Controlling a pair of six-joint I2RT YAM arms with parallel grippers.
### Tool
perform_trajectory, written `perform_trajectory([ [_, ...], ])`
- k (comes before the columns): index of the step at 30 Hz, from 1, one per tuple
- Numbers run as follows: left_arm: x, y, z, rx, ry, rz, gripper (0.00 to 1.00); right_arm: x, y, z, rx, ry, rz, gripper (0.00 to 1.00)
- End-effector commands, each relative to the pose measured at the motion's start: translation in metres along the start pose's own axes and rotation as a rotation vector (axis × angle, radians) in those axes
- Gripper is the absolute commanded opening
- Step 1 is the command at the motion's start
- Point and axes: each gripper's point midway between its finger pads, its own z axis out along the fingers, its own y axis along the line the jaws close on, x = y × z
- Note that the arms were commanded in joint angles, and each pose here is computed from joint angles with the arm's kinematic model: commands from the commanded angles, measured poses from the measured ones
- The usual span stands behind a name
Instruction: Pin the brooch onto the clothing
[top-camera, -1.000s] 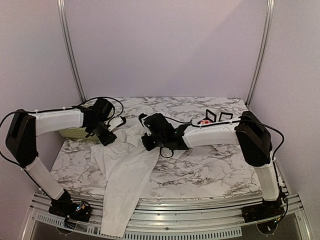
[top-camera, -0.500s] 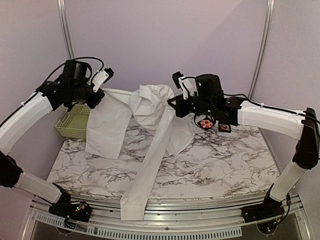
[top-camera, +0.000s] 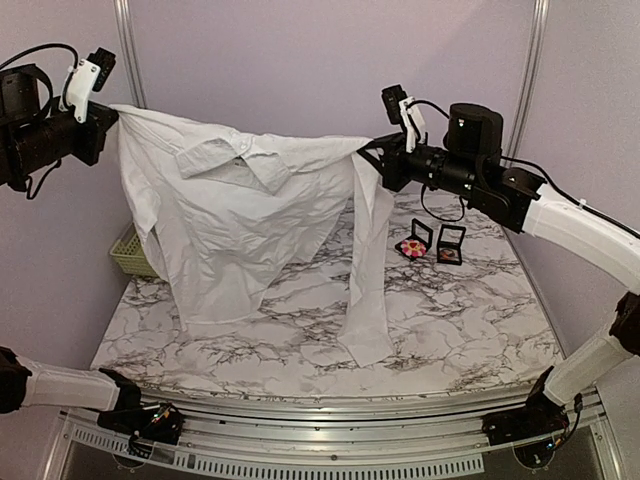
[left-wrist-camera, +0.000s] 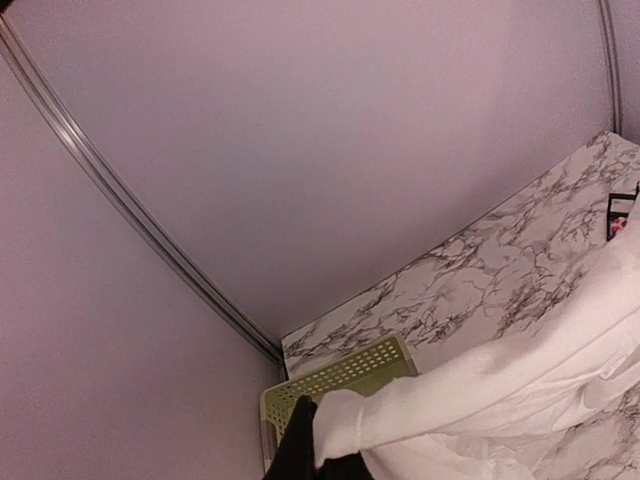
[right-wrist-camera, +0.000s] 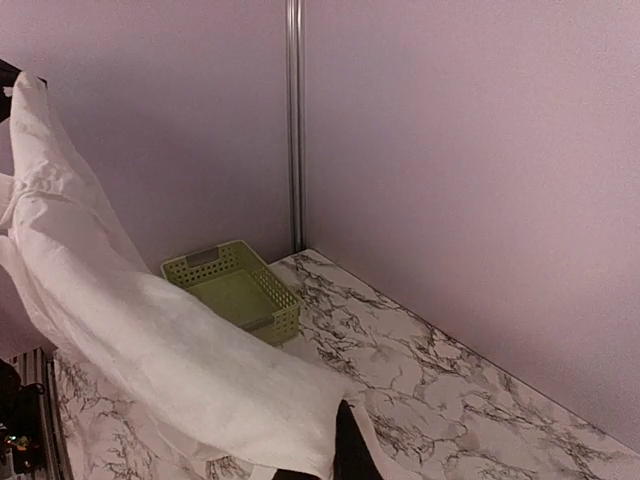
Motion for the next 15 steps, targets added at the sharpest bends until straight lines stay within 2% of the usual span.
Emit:
perform_trajectory([
  [1,0.023,-0.015,0.001,0.061,0.079,0.001,0.00,-0.052,-0.049,0.029,0.129,-0.161,-0.031,0.00],
  [2,0.023,-0.007,0.001,0.019,0.082,0.006,0.00,-0.057,-0.064,0.044,0.145,-0.195,-0.032,0.00],
  [4,0.016,0.014,-0.002,-0.087,0.074,0.009,0.00,-0.099,-0.076,0.056,0.111,-0.340,-0.023,0.00],
  [5,0.010,0.025,-0.005,-0.138,0.063,0.008,0.00,-0.101,-0.083,0.071,0.085,-0.375,-0.014,0.00],
  [8,-0.016,0.059,-0.022,-0.277,-0.003,-0.017,0.00,-0.145,-0.088,0.078,0.010,-0.563,-0.020,0.00],
  [10,-0.034,0.073,-0.034,-0.321,-0.058,-0.038,0.00,-0.152,-0.093,0.086,0.001,-0.671,-0.054,0.00],
  [12,-0.048,0.070,-0.040,-0.275,-0.111,-0.037,0.00,-0.166,-0.098,0.078,0.017,-0.789,-0.104,0.00],
  [15,-0.052,0.028,-0.036,-0.037,-0.152,-0.015,0.00,-0.173,-0.113,0.071,0.007,-0.849,-0.123,0.00],
])
